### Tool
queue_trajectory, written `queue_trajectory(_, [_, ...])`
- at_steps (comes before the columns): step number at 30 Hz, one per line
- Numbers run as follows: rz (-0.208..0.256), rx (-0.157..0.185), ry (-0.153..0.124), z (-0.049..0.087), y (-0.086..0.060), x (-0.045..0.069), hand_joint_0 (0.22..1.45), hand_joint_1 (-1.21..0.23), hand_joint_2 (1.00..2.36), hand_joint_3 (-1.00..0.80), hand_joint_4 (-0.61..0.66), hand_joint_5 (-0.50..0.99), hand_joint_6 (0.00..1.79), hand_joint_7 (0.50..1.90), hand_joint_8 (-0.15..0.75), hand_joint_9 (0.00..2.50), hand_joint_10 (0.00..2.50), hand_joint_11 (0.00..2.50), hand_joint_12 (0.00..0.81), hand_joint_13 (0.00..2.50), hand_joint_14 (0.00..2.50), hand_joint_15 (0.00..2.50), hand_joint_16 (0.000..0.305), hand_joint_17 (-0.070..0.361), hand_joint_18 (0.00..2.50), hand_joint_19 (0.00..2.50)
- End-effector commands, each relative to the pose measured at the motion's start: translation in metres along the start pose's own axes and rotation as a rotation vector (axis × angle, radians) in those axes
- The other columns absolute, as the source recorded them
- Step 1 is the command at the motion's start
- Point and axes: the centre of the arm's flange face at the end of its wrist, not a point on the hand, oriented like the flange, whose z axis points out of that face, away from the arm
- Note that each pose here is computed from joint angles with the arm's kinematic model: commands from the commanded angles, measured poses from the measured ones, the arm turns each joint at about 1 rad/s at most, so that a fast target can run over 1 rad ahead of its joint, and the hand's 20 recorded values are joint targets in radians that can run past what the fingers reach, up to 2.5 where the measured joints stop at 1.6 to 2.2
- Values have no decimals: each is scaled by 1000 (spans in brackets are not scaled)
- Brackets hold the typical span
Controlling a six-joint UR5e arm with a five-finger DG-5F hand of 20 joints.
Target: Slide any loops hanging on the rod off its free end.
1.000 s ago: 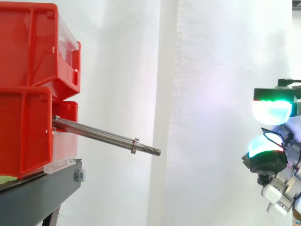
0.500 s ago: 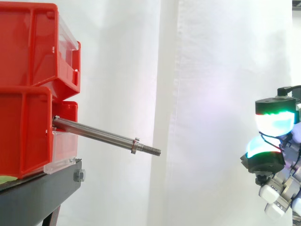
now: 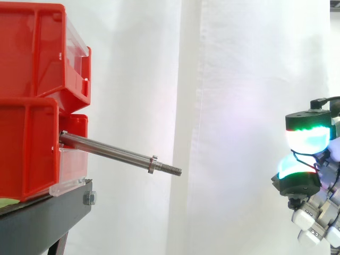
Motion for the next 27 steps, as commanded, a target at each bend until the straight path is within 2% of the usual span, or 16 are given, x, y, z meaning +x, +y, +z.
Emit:
queue_trajectory(1, [0, 0, -1, 0, 0, 0, 588, -525, 1013, -320, 134, -157, 795, 1250, 239, 660, 5, 141, 237, 470, 1, 69, 30, 67, 358, 339])
queue_trajectory(13, [-4, 1, 1, 0, 0, 1, 576, -455, 1006, -421, 130, -152, 784, 1263, 240, 661, 5, 134, 235, 472, 2, 66, 29, 65, 357, 338])
queue_trajectory(20, [-4, -1, 1, -1, 0, 1, 552, -504, 1002, -478, 131, -150, 778, 1255, 244, 662, 4, 125, 236, 478, 1, 58, 29, 66, 366, 323])
queue_trajectory(27, [-1, -3, 0, -1, 1, 0, 594, -619, 1012, -359, 128, -146, 770, 1278, 236, 649, 4, 115, 230, 480, 1, 56, 28, 64, 385, 315])
